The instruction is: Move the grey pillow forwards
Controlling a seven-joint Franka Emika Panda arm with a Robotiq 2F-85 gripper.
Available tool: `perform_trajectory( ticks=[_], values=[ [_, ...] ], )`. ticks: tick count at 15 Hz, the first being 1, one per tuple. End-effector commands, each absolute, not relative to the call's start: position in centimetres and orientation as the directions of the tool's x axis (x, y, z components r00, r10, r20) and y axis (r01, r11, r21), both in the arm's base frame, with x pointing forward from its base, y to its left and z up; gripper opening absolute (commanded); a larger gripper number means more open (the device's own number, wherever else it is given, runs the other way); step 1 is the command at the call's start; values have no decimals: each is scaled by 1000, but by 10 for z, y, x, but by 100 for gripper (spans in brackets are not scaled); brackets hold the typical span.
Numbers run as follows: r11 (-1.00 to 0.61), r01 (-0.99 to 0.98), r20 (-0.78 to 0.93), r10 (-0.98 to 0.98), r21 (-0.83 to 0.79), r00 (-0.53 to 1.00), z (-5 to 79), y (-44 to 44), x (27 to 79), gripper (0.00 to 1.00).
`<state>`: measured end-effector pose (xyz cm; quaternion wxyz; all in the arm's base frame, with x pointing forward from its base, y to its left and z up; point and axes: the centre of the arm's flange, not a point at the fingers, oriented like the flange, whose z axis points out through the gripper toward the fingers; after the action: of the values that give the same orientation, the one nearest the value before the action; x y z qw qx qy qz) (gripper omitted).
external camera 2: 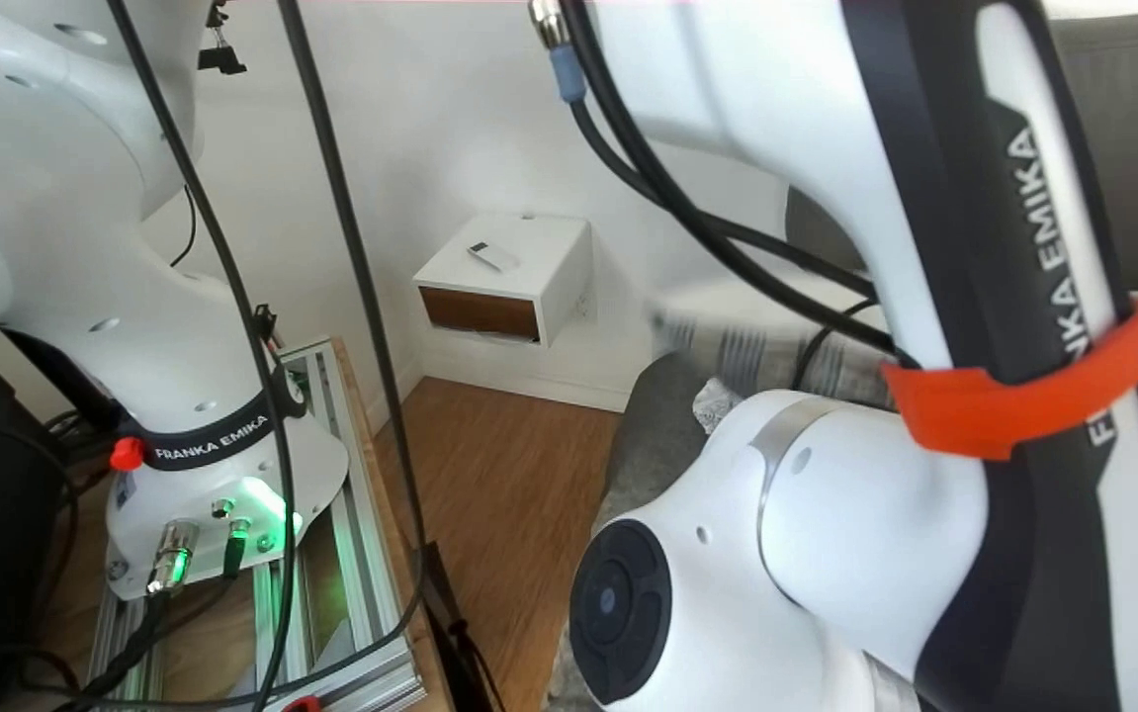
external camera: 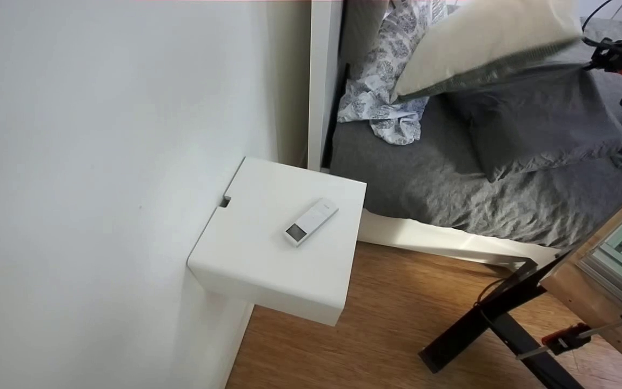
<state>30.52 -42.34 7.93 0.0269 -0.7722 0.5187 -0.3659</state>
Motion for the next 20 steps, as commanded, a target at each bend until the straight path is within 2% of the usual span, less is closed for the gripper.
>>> perform_trajectory(
  ticks=[1, 5, 10, 12, 17, 20],
  values=[
    [-459, -782, 527, -826, -422, 201, 98, -422, 320, 35],
    [-542, -679, 520, -811, -495, 268, 100, -412, 363, 62],
    [-627, -592, 437, -778, -506, 451, 102, -393, 396, 96],
    [-661, -576, 421, -750, -481, 510, 106, -386, 404, 100],
    [-755, -537, 444, -655, -375, 611, 129, -353, 428, 100],
    [-796, -548, 449, -601, -257, 661, 148, -320, 448, 100]
  ],
)
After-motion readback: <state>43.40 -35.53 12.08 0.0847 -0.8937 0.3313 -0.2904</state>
